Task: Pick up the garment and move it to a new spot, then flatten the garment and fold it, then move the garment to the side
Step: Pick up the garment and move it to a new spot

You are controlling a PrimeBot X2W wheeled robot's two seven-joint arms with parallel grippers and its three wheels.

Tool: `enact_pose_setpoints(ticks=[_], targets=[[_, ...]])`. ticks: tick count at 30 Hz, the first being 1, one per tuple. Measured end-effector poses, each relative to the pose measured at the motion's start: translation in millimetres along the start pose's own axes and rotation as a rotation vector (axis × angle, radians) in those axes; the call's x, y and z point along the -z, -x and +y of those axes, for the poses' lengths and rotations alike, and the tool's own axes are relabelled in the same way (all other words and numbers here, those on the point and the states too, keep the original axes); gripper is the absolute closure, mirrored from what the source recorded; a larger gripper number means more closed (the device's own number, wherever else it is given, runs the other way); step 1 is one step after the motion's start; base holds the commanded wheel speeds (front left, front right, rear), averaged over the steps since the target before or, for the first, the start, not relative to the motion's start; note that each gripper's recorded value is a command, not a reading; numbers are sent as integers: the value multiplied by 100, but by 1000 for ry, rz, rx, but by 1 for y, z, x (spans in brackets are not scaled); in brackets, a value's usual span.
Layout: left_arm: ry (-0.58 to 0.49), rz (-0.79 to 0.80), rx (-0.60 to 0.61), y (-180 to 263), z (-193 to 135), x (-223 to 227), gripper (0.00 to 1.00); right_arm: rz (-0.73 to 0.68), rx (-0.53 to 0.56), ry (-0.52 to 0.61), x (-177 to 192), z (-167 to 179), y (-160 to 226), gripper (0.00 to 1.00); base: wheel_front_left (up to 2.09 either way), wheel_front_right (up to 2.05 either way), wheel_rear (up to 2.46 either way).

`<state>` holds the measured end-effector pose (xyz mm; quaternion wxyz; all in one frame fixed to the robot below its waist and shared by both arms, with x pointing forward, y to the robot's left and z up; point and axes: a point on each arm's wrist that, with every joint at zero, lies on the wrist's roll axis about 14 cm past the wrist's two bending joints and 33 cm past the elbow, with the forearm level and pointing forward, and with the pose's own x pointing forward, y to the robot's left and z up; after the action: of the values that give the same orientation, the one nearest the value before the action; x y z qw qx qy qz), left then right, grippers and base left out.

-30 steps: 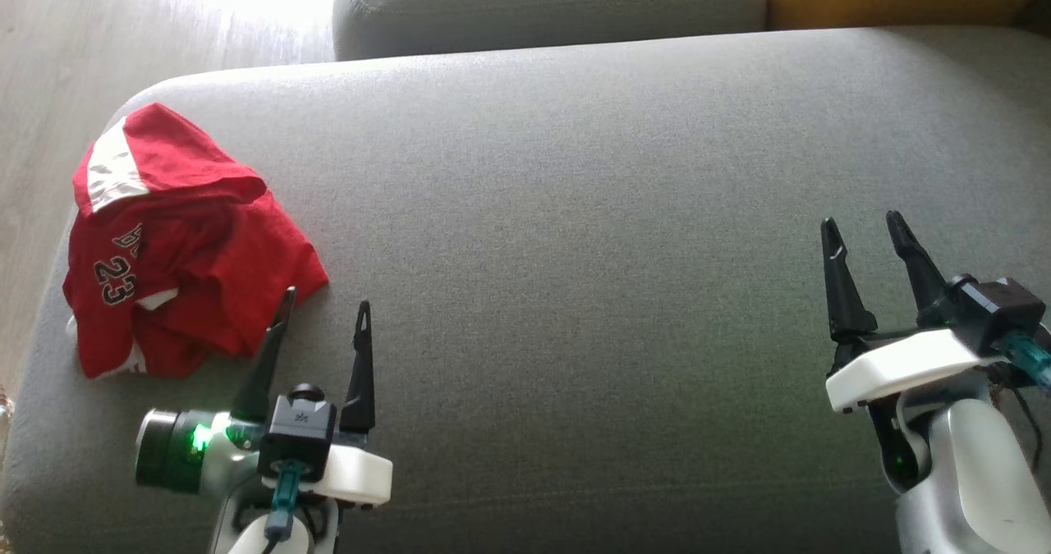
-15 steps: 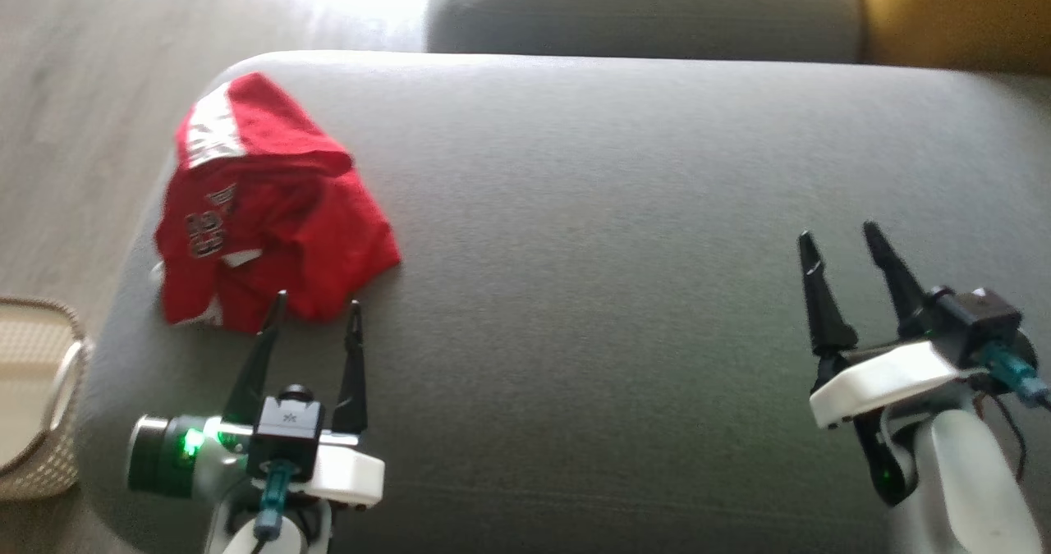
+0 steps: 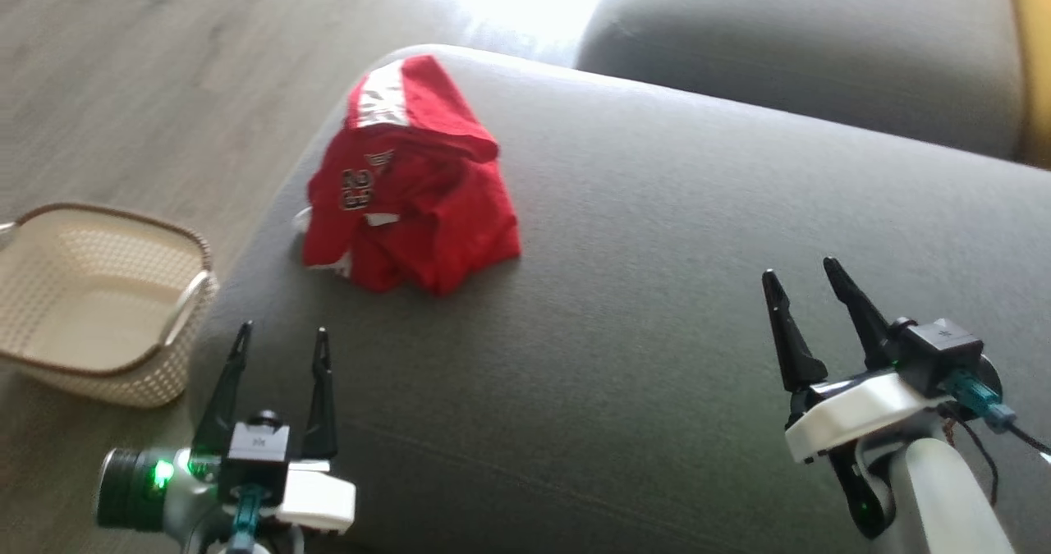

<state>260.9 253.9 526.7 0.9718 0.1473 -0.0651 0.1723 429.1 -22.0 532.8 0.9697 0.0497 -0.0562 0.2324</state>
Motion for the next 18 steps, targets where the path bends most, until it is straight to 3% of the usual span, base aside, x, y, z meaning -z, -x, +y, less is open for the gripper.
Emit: enact_pose_setpoints(ticks=[6,18], targets=[[-12,47,-84,20,26,12,0,8,-102,-9,4,35,-11,0,0,0,0],[-19,54,-116,20,34,11,0,34,-126,-20,15,42,-14,0,0,0,0]])
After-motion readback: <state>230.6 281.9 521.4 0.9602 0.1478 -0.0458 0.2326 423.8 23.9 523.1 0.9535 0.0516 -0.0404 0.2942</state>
